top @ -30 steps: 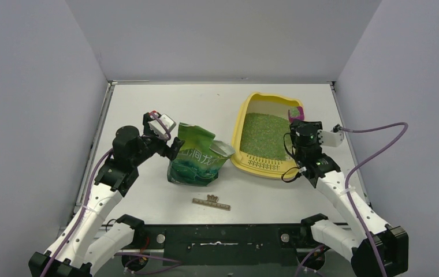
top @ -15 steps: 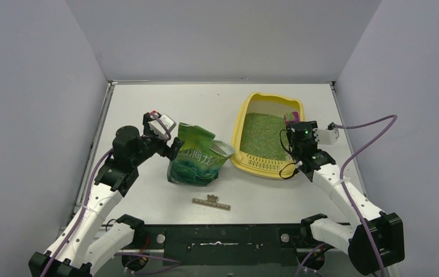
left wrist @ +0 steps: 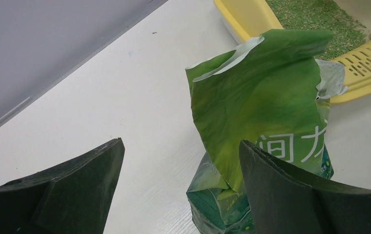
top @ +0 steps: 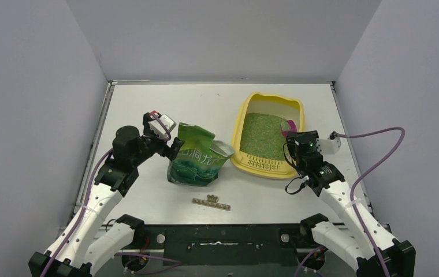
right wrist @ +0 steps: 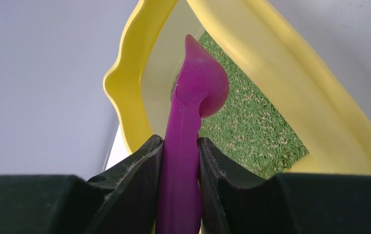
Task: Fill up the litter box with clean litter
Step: Pour the cat litter into the litter box.
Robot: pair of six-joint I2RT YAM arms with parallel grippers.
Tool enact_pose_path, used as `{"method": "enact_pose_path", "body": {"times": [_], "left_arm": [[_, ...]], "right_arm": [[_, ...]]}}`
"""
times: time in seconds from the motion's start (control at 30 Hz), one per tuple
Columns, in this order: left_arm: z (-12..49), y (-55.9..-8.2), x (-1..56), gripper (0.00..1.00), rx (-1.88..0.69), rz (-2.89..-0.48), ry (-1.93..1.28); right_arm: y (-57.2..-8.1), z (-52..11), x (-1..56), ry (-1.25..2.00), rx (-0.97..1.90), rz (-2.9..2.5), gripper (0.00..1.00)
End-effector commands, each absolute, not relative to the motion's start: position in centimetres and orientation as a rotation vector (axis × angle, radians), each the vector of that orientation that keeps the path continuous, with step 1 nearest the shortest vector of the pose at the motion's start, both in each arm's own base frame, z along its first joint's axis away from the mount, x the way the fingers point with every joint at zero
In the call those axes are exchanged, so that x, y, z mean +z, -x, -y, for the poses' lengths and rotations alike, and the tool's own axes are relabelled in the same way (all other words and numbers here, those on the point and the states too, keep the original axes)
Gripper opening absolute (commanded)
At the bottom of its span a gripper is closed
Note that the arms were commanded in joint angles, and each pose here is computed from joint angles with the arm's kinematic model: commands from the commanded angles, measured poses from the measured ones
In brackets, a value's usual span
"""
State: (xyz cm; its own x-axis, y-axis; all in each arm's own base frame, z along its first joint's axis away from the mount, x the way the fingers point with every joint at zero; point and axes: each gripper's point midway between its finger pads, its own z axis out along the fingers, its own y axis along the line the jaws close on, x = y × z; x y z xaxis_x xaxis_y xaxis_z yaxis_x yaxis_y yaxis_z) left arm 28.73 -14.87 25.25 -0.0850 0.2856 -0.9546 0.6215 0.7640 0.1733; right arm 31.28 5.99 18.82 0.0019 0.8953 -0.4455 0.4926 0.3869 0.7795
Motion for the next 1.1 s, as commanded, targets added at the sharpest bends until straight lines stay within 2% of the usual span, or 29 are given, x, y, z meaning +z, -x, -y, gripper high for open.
{"method": "enact_pose_path", "body": {"times": [0.0, 0.3, 0.53, 0.77, 1.07], "left_arm": [[15.1, -28.8, 26.7, 0.86, -0.323, -1.611, -0.728], [15.1, -28.8, 26.6, 0.86, -0.319, -1.615, -0.731], [15.2, -28.9, 26.5, 0.86, -0.322, -1.619, -0.735], [15.1, -28.8, 26.5, 0.86, -0.318, -1.617, -0.736], [15.2, -28.9, 26.4, 0.86, -0.322, -1.621, -0.739]], "right_arm": [[-29.8, -6.9, 20.1, -1.223, 0.580, -1.659, 0.00], [-25.9, -9.4, 19.8, -0.973, 0.673, -1.881, 0.00], [-25.8, -13.2, 19.3, -0.812, 0.825, -2.048, 0.00], [-29.7, -14.6, 20.0, -0.799, 0.962, -2.053, 0.00], [-36.4, -13.2, 21.5, -0.742, 0.877, -2.041, 0.00]]}}
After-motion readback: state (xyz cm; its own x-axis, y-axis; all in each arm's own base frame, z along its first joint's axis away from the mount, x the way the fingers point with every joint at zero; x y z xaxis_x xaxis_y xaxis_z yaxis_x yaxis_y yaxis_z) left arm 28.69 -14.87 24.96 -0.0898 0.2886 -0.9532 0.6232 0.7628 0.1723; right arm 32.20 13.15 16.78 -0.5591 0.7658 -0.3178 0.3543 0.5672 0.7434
